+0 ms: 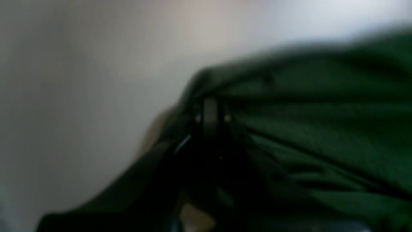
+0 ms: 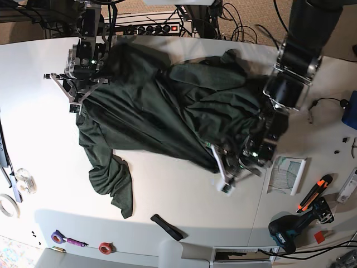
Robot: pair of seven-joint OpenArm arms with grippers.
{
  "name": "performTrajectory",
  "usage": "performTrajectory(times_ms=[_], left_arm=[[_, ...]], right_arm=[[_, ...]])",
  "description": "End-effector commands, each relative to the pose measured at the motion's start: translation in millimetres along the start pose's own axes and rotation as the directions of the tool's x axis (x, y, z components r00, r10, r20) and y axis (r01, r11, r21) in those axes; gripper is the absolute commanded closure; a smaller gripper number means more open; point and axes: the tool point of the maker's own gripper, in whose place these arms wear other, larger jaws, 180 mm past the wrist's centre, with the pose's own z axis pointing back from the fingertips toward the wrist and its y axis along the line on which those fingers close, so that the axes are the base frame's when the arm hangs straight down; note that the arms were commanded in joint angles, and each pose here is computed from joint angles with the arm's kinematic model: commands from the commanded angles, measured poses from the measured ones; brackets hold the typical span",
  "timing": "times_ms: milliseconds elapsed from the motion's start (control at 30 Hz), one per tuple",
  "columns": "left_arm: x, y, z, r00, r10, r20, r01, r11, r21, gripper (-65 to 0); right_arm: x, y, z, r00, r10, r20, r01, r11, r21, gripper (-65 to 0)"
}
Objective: Layout the t-shirt on the table in an organized manner, then fold the t-shirt properly
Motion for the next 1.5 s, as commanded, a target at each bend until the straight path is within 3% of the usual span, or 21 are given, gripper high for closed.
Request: performTrajectory(times_ms=[0,267,367,467,600,767,900,1033,1133,1233,1300,1467], left_arm=[[47.6,8.9,9.2,0.992,-0.016,0.122,0.015,1.0,0.016,0.0],[114.6,13.4,27.4,0.957,-0.014,0.289,0.018,1.0,-0.011,-1.0],[117.4,2.1,29.7,0.962,-0.034,0.269,0.057,0.995,-0.077,-14.3],[106.0,-12.7,29.3,0.974,-0.037,0.222,0.075,0.984,-0.163,-16.6],[100.6,-16.9,34.8,0.974,-0.019,0.225,0.073,0.97,-0.234,-16.6],[87.5,-17.8,47.0,0.978,-0.032,0.204,0.1,0.938,-0.332,-16.8],[64.8,-33.1,50.4,0.991,-0.057,0.121,0.104,0.899,-0.425,-25.4],[39.1,-45.8,53.4,0.996,-0.005,0.084,0.047,0.862,-0.505,-26.6],[19.8,-56.2,57.4,0.997,0.011,0.076,0.033,0.832,-0.554,-26.6],[8.4,-66.5,58.2,0.997,-0.001,0.071,0.041,0.824,-0.565,-26.6],[8.1,-66.7,56.3,0.996,-0.008,0.083,0.052,0.837,-0.544,-26.6],[13.8,-31.3,39.0,0.995,-0.019,0.098,0.052,0.936,-0.348,-26.7]], right_arm=[[-29.8,12.8,-0.3,0.992,0.007,-0.124,0.0,0.998,0.058,0.0],[-28.6,12.8,-0.4,0.993,0.006,-0.117,0.0,0.998,0.058,0.0],[-26.0,12.1,-0.6,0.995,0.007,-0.104,-0.001,0.998,0.055,0.0],[-16.1,-3.3,-2.6,0.996,0.034,-0.082,-0.034,0.999,0.001,0.0],[16.7,-43.6,5.6,1.0,-0.004,0.021,0.006,0.992,-0.123,0.0],[66.5,-66.8,35.4,0.975,-0.027,0.22,0.062,0.986,-0.155,0.0],[94.2,-60.3,51.4,0.934,-0.06,0.351,0.095,0.992,-0.084,0.0],[110.9,-47.2,55.6,0.905,-0.098,0.414,0.104,0.995,0.007,-18.8],[128.5,-47.6,54.3,0.889,-0.125,0.441,0.126,0.992,0.026,-19.2],[147.7,-36.8,42.6,0.878,-0.168,0.448,0.139,0.985,0.097,-19.2],[158.5,-21.0,30.2,0.882,-0.196,0.43,0.131,0.976,0.176,-19.2],[170.1,25.6,2.5,0.912,-0.225,0.342,0.09,0.925,0.369,-19.3]])
